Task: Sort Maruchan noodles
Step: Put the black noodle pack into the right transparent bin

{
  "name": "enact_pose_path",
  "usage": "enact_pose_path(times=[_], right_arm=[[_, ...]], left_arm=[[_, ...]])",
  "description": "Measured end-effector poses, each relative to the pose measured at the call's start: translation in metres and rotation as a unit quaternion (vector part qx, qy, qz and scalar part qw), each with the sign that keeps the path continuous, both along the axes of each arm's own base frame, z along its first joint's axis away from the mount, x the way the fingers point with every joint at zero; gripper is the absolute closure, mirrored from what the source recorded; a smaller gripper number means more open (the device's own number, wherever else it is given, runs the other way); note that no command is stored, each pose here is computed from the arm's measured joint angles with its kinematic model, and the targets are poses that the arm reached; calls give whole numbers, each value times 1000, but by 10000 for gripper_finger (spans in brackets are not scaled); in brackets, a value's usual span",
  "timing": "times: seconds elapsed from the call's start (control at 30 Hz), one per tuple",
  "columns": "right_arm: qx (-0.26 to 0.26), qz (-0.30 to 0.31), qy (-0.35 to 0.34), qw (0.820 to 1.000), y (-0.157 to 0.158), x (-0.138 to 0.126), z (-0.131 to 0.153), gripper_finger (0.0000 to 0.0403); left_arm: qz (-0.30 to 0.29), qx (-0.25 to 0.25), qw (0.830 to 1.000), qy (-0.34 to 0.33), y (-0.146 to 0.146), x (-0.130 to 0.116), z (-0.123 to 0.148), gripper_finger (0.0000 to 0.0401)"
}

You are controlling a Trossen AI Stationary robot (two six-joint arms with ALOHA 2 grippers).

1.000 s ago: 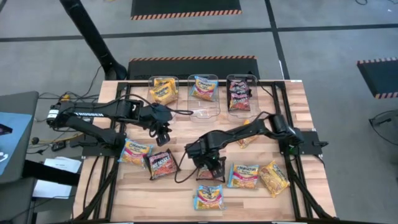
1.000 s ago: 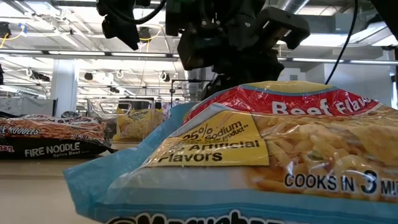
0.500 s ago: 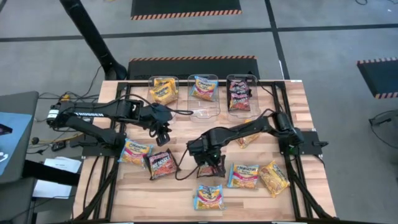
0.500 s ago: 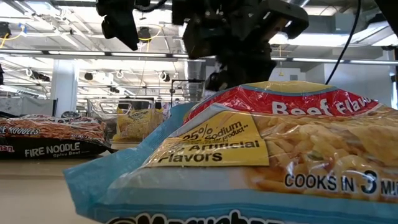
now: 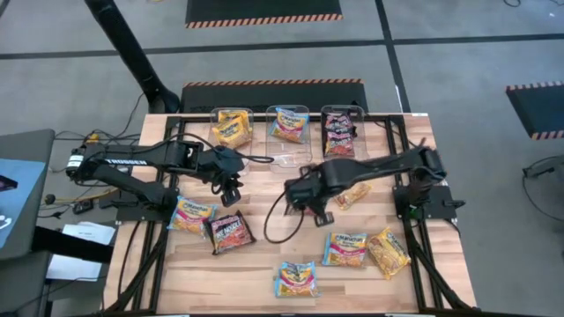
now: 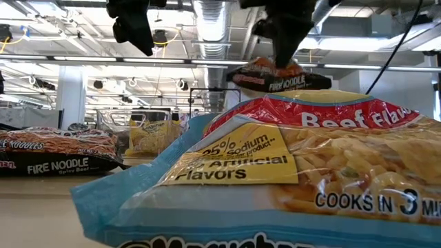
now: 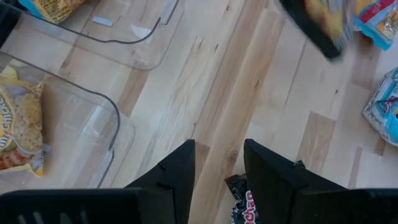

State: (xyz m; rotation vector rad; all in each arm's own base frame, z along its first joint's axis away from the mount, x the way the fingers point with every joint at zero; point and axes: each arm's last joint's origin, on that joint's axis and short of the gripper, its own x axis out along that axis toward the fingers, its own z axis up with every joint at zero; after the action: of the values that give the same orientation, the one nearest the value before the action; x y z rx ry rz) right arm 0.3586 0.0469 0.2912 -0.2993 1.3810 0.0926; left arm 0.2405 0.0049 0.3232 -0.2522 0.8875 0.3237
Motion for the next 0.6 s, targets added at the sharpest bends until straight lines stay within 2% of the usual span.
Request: enact_pose_path(times=[0.27, 0.6], right_arm=[[-151, -49, -9, 987, -29, -34, 38, 399], [-316, -105, 44, 942, -70, -56, 51, 399]], left_arm=[[0, 0, 1000, 0, 0, 0, 0, 278], [0, 0, 1000, 0, 0, 0, 0, 278]])
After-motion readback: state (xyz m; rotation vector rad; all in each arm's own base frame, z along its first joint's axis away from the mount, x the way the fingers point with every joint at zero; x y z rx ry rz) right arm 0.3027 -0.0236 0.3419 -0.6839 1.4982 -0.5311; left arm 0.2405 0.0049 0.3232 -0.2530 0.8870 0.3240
